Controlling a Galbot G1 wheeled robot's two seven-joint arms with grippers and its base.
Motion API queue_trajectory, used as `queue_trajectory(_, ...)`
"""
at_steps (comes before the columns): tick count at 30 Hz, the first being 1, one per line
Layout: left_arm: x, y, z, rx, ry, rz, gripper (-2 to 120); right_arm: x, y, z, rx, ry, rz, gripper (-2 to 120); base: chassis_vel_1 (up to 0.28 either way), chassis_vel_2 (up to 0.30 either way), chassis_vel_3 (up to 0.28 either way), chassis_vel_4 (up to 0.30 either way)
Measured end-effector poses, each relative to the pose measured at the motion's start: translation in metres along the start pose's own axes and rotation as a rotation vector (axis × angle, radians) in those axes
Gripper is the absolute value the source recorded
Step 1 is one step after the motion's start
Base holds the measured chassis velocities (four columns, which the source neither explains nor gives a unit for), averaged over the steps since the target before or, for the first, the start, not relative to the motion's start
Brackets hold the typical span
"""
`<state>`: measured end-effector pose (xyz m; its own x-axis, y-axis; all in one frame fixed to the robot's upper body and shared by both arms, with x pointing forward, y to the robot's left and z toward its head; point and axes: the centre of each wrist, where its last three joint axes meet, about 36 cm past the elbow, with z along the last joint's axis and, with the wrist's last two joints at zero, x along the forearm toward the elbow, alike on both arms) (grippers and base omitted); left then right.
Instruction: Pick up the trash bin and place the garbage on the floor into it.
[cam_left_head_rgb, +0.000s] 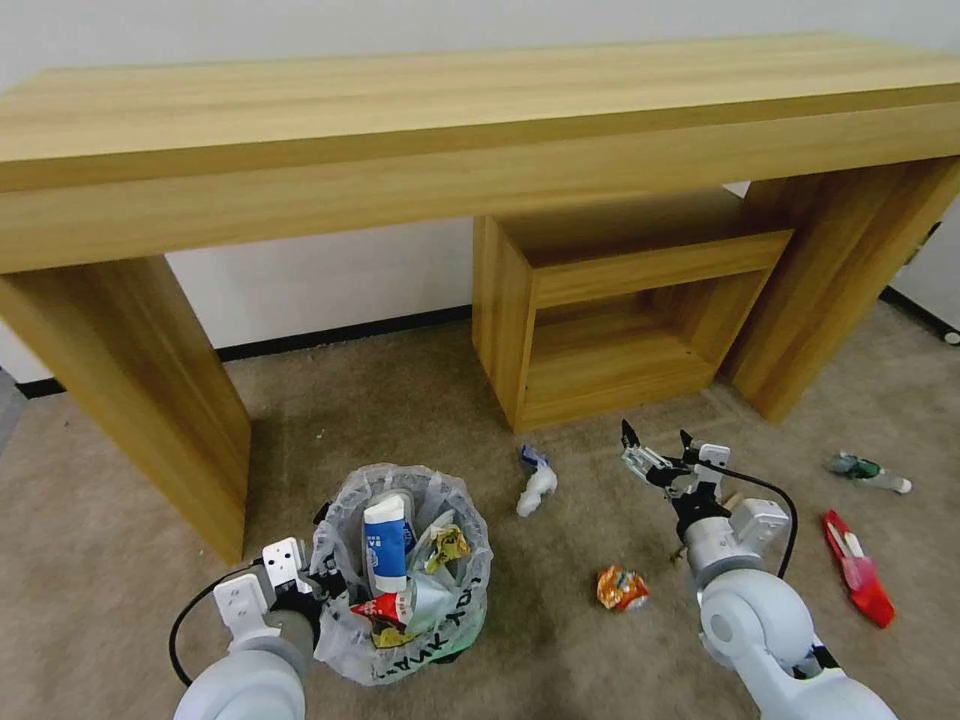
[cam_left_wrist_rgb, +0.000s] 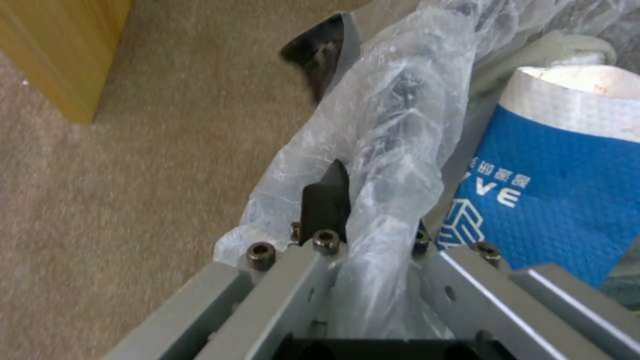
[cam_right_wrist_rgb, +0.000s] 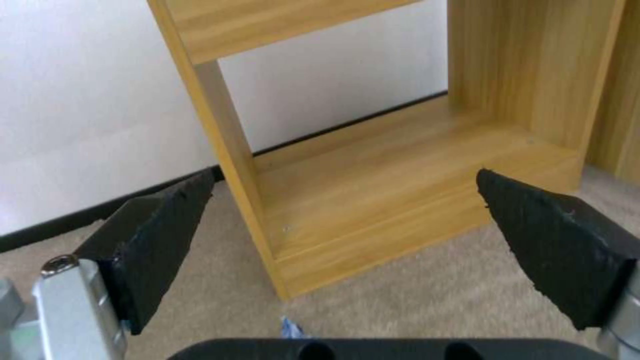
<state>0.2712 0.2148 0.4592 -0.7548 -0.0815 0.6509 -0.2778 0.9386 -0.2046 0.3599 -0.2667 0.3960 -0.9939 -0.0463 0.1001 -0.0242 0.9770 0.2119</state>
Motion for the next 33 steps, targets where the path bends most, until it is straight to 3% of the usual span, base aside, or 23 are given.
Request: queue_trajectory(33,0.0,0.002,0.004,-0.019,0.021,-0.019,1,-0.004,-0.013,-0.002,0.076,0.01,-0.009,100,-0.026,-0.021,-0.02,-0.025)
